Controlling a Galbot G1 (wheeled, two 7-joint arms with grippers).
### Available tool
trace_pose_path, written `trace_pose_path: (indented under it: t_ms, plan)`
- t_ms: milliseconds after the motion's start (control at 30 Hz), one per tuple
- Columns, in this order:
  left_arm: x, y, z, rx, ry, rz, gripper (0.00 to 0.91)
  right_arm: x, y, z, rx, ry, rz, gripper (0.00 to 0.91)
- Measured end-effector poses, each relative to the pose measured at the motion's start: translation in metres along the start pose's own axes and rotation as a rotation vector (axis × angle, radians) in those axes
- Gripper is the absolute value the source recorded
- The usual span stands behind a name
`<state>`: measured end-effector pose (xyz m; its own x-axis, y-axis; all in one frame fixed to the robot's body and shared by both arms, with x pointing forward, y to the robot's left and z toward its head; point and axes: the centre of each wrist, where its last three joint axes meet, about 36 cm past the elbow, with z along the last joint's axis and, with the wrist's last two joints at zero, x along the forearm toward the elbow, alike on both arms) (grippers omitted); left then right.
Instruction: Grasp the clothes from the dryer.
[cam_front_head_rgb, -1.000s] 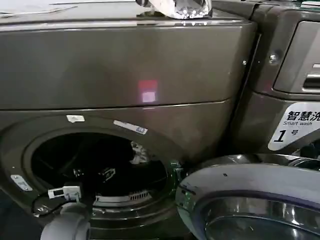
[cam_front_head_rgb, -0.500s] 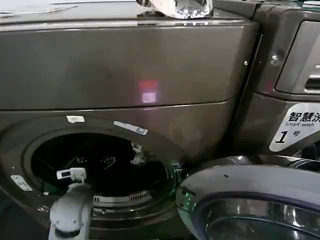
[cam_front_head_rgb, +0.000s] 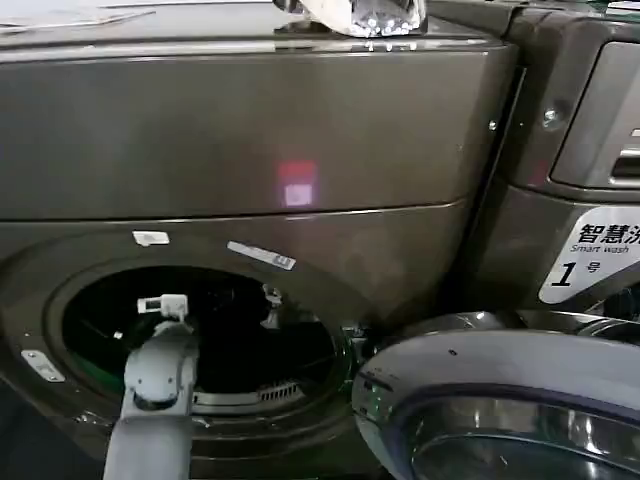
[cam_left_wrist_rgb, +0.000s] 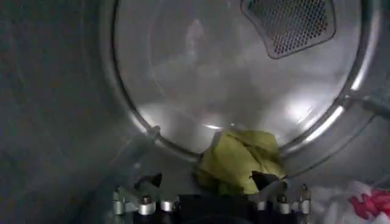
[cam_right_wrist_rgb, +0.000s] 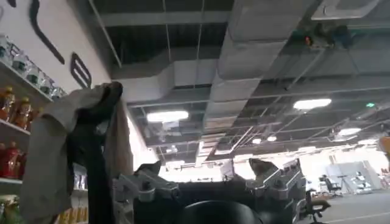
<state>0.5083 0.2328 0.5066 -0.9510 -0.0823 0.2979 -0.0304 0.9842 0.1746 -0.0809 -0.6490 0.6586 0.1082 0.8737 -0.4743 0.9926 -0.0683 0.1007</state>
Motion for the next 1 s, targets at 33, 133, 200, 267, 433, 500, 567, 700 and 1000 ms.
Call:
trace_pose_path:
  t_ms: [33, 133, 200, 267, 433, 500, 567, 700, 1000]
  plan:
    - [-0.005, 0.000, -0.002, -0.003, 0.002, 0.000, 0.907, 0.000, 0.000, 0.000, -0.001, 0.000, -0.001, 0.907]
    - [-0.019, 0.000, -0.006, -0.031, 0.016, 0.001, 0.907, 0.001, 0.001, 0.001, -0.001, 0.001, -0.003, 0.907]
    - [-0.027, 0.001, -0.007, -0.066, 0.027, 0.002, 0.907, 0.001, 0.002, 0.001, -0.001, 0.001, -0.004, 0.907]
    - [-0.033, 0.002, -0.009, -0.119, 0.041, 0.010, 0.907, 0.001, 0.002, 0.000, 0.000, -0.001, -0.005, 0.907]
    - [-0.047, 0.004, -0.015, -0.301, 0.095, 0.025, 0.907, 0.001, 0.002, 0.000, 0.002, -0.002, -0.006, 0.907]
    - [-0.052, 0.004, -0.016, -0.377, 0.131, 0.021, 0.907, 0.001, 0.002, 0.000, 0.005, -0.002, -0.007, 0.907]
    - [-0.059, 0.005, -0.018, -0.462, 0.166, 0.012, 0.907, 0.001, 0.002, 0.000, 0.006, -0.004, -0.007, 0.907]
    - [-0.071, 0.005, -0.024, -0.656, 0.184, 0.015, 0.907, 0.000, 0.002, 0.000, 0.010, -0.006, -0.009, 0.907]
    - [-0.095, 0.011, -0.038, -1.059, 0.202, 0.173, 0.907, -0.002, 0.001, -0.003, 0.016, -0.015, -0.008, 0.907]
